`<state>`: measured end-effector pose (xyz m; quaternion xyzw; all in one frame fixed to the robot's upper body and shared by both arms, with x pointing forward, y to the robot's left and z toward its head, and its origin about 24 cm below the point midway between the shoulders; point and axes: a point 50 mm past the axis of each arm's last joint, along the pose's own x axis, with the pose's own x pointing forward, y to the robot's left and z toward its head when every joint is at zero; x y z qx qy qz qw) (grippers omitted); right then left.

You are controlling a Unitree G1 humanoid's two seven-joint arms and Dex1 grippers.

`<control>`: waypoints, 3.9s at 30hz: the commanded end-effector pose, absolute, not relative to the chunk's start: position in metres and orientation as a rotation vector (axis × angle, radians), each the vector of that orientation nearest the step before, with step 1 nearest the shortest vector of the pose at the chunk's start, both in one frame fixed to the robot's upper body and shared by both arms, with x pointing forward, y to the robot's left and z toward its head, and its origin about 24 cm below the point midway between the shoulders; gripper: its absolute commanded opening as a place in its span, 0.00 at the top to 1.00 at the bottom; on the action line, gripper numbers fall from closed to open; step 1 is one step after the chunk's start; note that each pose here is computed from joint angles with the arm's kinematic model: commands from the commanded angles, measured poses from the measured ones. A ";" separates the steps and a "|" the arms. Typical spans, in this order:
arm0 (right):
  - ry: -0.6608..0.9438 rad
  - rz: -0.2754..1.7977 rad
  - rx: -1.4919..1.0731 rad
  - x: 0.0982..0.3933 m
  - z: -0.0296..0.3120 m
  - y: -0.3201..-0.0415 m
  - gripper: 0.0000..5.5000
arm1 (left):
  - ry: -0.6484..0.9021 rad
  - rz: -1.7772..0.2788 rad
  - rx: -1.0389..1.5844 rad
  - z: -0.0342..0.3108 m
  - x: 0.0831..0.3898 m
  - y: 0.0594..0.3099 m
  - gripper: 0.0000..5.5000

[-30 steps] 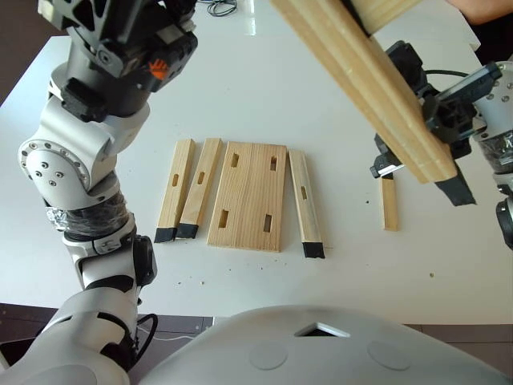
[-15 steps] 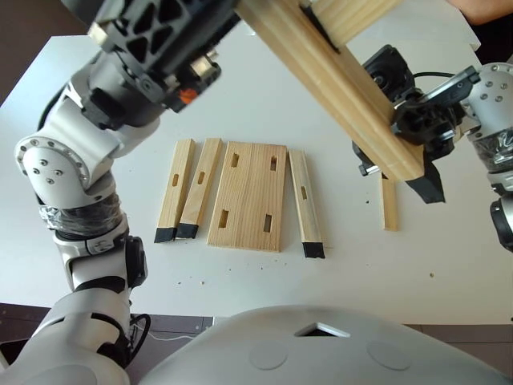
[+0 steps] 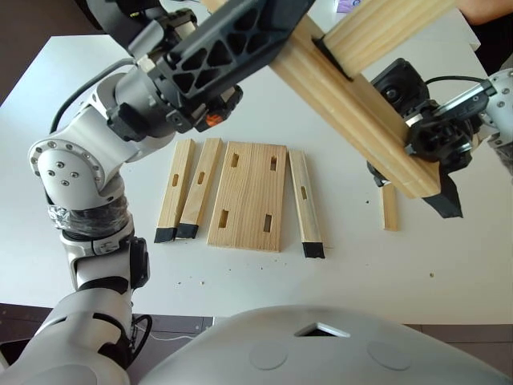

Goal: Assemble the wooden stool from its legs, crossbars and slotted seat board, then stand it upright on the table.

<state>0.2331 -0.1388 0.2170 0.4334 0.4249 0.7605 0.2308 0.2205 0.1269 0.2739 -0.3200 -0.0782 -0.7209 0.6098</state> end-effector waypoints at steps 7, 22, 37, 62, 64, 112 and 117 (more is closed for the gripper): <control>1.143 1.994 1.191 0.231 0.203 -0.146 0.81 | -0.326 -1.613 -0.713 0.298 0.222 0.150 0.61; 0.859 1.883 1.135 0.235 0.184 -0.133 0.81 | -0.324 -1.539 -0.697 0.290 0.225 0.161 0.61; 0.863 1.795 1.167 0.237 0.168 -0.127 0.39 | -0.318 -1.543 -0.668 0.283 0.222 0.157 0.63; 0.361 1.105 1.157 0.241 0.168 -0.150 0.39 | -0.137 -1.209 -0.286 0.211 0.209 0.195 0.63; 0.360 1.061 1.136 0.239 0.167 -0.156 0.39 | -0.130 -1.215 -0.215 0.210 0.211 0.200 0.63; 0.183 0.699 0.756 0.295 0.158 -0.233 0.39 | 0.066 -1.470 0.052 0.157 0.197 0.200 0.63; 0.170 0.711 0.748 0.302 0.163 -0.232 0.39 | 0.035 -1.442 0.042 0.155 0.201 0.194 0.63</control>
